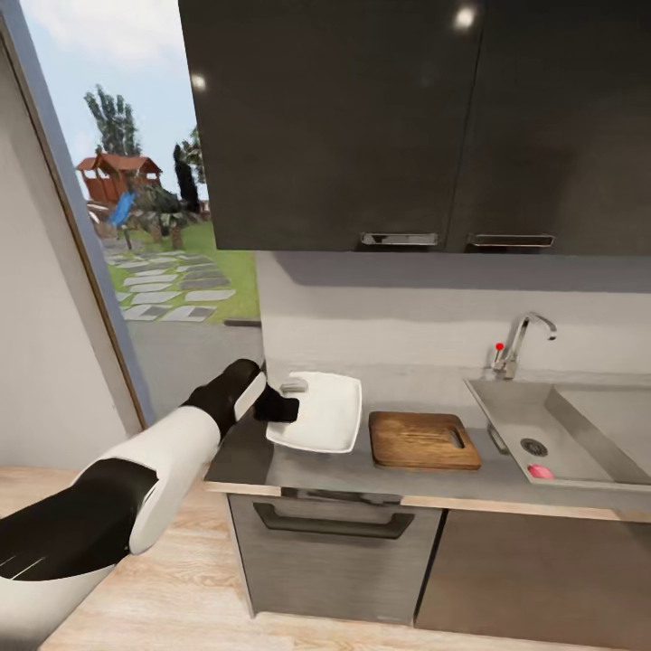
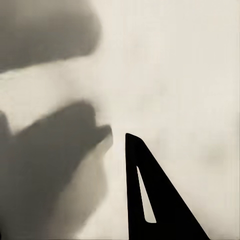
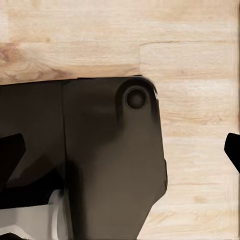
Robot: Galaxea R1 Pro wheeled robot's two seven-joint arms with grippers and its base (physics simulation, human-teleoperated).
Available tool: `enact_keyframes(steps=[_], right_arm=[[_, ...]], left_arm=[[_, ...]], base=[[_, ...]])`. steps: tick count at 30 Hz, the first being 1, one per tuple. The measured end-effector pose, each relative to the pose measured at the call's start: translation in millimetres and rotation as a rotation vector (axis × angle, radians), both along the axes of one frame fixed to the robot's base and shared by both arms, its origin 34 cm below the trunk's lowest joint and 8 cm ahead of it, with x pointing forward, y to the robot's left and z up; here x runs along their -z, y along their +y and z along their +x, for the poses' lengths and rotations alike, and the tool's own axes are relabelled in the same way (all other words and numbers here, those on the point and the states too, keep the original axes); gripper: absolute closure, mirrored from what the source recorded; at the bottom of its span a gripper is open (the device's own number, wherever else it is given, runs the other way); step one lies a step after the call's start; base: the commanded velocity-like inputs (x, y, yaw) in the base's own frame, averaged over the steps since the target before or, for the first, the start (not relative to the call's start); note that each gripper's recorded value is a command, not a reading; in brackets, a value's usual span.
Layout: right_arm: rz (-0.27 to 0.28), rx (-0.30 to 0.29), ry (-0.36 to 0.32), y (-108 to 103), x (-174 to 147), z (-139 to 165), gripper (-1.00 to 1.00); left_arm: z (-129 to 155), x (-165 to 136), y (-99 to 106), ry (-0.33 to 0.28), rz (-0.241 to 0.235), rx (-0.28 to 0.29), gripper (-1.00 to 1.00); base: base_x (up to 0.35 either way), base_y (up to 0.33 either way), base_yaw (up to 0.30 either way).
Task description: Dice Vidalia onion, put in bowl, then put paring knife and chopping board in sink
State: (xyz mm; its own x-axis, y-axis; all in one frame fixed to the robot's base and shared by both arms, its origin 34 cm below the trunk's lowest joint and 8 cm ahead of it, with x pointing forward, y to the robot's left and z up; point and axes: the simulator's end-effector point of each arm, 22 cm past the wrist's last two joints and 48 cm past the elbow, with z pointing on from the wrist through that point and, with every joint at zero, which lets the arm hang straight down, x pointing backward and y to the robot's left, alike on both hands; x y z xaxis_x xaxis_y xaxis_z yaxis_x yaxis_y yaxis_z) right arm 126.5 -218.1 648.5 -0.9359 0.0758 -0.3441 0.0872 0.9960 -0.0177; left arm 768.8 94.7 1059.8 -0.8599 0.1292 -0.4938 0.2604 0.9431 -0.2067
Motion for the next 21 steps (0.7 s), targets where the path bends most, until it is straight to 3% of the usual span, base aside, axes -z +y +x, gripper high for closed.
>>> enact_keyframes(steps=[5,8,16,21], right_arm=[[-0.016,0.003,0.061,-10,2,9,-1.0],[-0.022,0.003,0.087,-14,3,8,-1.0],[-0.025,0.003,0.099,-17,4,7,-1.0],[-0.021,0.003,0.105,-15,4,4,-1.0]], left_arm=[[2,-17,3,0.021,-0.075,-0.037,1.0],[6,-16,23,0.023,-0.074,-0.068,1.0],[8,-13,38,0.028,-0.071,-0.091,1.0],[3,-5,45,0.05,-0.064,-0.101,1.0]], base=[[0.0,0.0,0.0],[0.0,0.0,0.0],[0.017,0.0,0.0],[0.215,0.0,0.0]])
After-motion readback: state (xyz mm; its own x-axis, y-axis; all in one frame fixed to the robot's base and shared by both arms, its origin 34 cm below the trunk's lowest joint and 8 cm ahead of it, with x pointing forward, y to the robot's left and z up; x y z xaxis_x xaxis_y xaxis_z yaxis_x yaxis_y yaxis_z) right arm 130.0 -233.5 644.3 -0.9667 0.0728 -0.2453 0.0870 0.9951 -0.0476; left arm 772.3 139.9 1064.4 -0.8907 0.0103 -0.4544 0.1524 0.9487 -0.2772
